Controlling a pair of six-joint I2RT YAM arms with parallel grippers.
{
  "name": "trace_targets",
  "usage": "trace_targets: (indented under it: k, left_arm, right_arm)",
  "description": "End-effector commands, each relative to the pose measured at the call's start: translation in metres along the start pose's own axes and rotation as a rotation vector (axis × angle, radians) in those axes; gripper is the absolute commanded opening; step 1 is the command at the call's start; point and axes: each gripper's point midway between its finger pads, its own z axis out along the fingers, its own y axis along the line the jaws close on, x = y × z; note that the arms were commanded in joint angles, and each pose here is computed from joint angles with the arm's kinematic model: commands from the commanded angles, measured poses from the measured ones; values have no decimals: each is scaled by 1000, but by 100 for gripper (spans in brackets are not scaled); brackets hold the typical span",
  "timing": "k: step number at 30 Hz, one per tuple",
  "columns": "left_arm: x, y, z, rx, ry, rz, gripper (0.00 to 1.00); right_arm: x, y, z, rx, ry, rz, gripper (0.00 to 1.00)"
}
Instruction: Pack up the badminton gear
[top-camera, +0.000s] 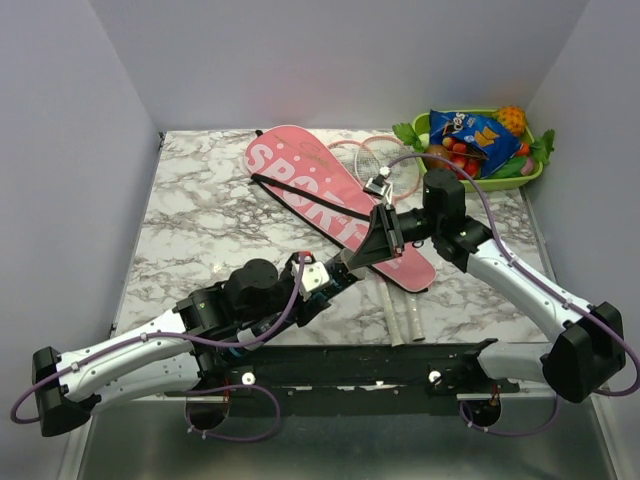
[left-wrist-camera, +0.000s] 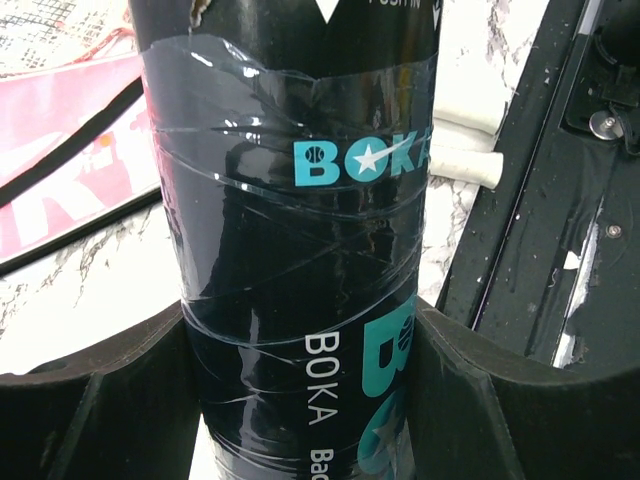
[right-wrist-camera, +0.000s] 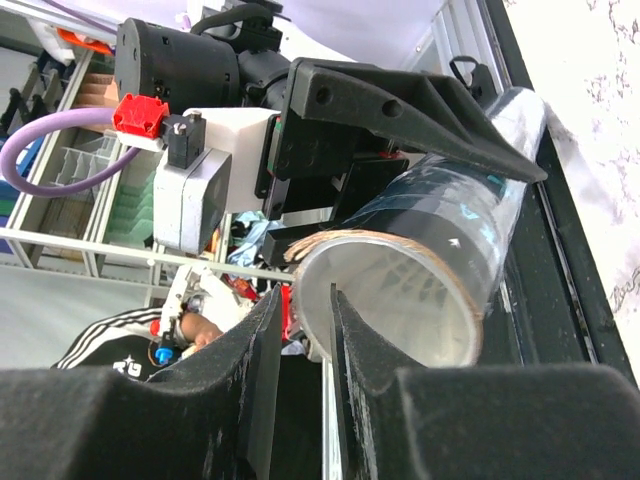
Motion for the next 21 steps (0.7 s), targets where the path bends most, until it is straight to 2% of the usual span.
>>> trace_targets:
  k: [1, 10, 12, 13, 15, 16, 17, 21]
  left_arm:
    - [-113, 13, -29, -49, -361, 5, 0]
    - [-133, 16, -47, -69, -428, 5, 0]
    - [-135, 17, -50, -71, -436, 12, 0]
    - [-136, 17, -51, -72, -442, 15, 0]
    - [-138, 23, -54, -107, -444, 15, 0]
    - [-138, 25, -55, -118, -444, 26, 0]
    - [-139, 26, -56, -122, -445, 30, 0]
    - [-139, 31, -55, -147, -419, 57, 0]
  right_arm:
    - [-5, -14, 11, 1, -16, 62, 34]
    - [-14, -18, 15, -31, -41, 83, 33]
    - [-13, -26, 15, 3, -42, 118, 31]
    - [-12, -31, 15, 25, -40, 79, 31]
    - [-10, -41, 15, 116, -26, 135, 30]
    - [-9, -45, 14, 143, -14, 74, 29]
    - [-4, -48, 15, 171, 12, 113, 27]
    - [3, -51, 18, 185, 38, 102, 24]
